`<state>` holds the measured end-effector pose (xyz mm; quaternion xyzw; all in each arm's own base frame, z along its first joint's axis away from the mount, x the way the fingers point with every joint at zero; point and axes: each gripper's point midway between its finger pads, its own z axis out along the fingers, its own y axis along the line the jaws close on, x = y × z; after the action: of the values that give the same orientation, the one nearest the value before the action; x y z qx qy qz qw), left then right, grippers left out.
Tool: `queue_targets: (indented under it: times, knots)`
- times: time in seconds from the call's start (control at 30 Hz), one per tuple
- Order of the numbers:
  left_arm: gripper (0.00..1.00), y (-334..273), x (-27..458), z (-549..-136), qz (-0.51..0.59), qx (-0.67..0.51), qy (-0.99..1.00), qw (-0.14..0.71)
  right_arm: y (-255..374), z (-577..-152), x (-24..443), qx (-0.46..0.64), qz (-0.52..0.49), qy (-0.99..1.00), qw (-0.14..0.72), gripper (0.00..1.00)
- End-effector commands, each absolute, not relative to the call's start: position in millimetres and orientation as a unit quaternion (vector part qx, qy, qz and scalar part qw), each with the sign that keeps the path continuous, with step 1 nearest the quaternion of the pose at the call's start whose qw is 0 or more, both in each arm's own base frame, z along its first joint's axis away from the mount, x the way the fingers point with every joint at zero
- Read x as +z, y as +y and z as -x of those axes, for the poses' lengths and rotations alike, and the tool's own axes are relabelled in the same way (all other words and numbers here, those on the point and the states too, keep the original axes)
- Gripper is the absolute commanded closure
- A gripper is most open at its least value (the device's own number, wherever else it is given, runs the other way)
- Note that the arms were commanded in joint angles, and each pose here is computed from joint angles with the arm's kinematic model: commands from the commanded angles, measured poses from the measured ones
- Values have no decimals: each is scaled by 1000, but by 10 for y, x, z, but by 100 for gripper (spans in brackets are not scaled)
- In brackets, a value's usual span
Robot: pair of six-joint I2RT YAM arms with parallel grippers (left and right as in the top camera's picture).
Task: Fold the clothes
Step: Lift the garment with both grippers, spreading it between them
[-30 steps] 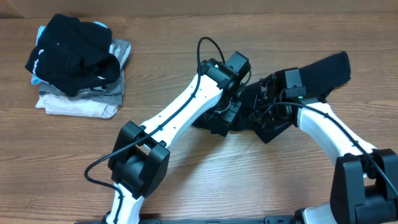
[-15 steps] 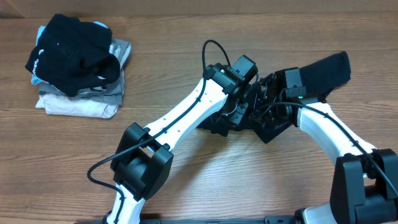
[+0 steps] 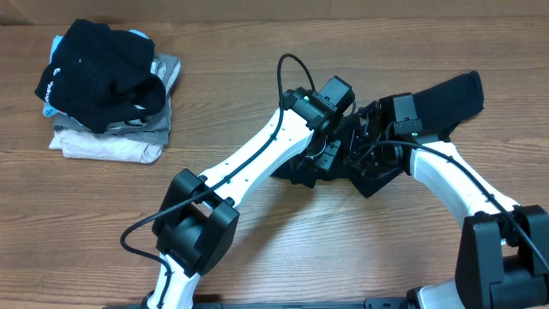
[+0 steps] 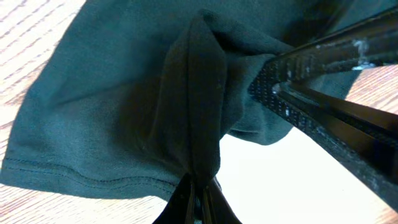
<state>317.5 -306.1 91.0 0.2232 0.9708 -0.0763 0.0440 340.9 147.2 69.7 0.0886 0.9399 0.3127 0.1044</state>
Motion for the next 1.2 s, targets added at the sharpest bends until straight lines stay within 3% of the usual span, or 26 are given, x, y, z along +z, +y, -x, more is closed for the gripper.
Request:
queue_targets:
  times: [0.0, 0.23, 0.53, 0.9, 1.0, 1.17]
  knots:
    - [96, -2976, 845, -3212, -216, -54, 974, 46, 1492, -3513, 830, 322, -82, 935, 123, 96]
    - [96, -2729, 945, -3429, -187, -35, 980, 58, 1493, -3511, 829, 322, -83, 935, 122, 96]
    - [96, -2128, 1524, -4083, -117, -28, 985, 121, 1499, -3477, 822, 327, -106, 933, 107, 96]
    - [96, -1822, 2171, -4619, -85, -51, 969, 225, 1427, -2884, 655, 294, -146, 944, -25, 96]
    - [96, -1798, 2335, -4698, -82, -57, 963, 249, 1412, -2863, 698, 293, -147, 945, -23, 89]
    - [96, -1798, 2530, -4755, -99, -58, 954, 276, 1131, -3193, 1111, 256, -155, 951, 79, 67]
